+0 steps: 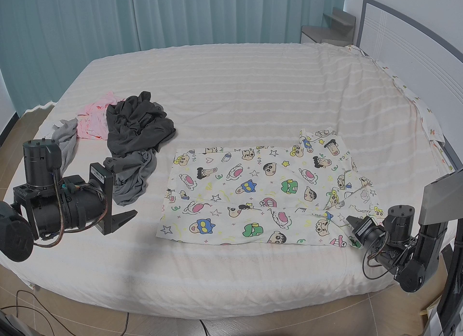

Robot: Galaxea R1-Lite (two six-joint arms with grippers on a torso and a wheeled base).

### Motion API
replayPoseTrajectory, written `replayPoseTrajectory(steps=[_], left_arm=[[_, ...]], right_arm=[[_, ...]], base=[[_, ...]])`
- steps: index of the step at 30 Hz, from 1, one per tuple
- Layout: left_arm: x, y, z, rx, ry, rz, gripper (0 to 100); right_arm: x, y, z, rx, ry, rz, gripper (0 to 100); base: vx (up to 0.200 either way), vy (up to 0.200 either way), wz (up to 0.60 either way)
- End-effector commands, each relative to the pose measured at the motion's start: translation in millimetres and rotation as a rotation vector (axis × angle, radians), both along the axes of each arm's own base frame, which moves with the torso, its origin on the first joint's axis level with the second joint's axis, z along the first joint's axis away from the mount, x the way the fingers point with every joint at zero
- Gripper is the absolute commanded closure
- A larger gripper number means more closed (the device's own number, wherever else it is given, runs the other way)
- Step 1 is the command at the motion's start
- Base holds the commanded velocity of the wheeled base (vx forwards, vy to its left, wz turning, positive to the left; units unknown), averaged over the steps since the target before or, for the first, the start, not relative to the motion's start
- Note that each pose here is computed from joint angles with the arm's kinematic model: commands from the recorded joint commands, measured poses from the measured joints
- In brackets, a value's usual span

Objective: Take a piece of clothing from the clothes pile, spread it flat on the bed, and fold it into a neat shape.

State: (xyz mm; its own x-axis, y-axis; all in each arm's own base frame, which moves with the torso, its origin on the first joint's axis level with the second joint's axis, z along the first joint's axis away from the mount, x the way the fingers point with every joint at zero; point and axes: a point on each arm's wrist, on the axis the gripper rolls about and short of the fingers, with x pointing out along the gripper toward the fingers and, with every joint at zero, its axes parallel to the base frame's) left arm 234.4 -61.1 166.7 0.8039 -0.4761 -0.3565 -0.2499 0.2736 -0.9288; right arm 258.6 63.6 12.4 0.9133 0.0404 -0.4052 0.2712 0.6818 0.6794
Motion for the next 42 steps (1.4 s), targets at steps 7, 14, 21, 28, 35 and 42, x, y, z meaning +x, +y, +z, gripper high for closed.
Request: replayPoseTrajectory(steps=[7,14,21,28,35,42], left_arm=[[1.9,1.2,-1.5,0.000,0.006,0.005,0],[1.6,1.2,-1.1,0.001,0.004,0.005,0],[1.4,1.3,-0.7,0.000,0.003,0.005,0],[1.1,1.4,-0.4,0.001,0.001,0.006,0],[1.1,1.4,-0.4,0.001,0.001,0.006,0],[1.1,1.4,-0.4,0.001,0.001,0.006,0]], right_arm=[[1.4,0.3,1.0,-0.025,-0.016,0.011,100],[1.7,0.3,28.5,-0.032,-0.114,0.017,100],[4.8,3.0,57.2,-0.044,-0.125,0.035,100],[14.6,9.1,87.8,-0.046,-0.102,0.058,100],[28.6,12.8,105.6,-0.052,-0.058,0.070,100],[31.4,13.8,124.0,-0.071,-0.003,0.082,100]], base=[[0.000,0.000,0.00],[0.000,0.000,0.00],[0.000,0.000,0.00],[0.000,0.000,0.00],[0.000,0.000,0.00],[0.000,0.000,0.00]])
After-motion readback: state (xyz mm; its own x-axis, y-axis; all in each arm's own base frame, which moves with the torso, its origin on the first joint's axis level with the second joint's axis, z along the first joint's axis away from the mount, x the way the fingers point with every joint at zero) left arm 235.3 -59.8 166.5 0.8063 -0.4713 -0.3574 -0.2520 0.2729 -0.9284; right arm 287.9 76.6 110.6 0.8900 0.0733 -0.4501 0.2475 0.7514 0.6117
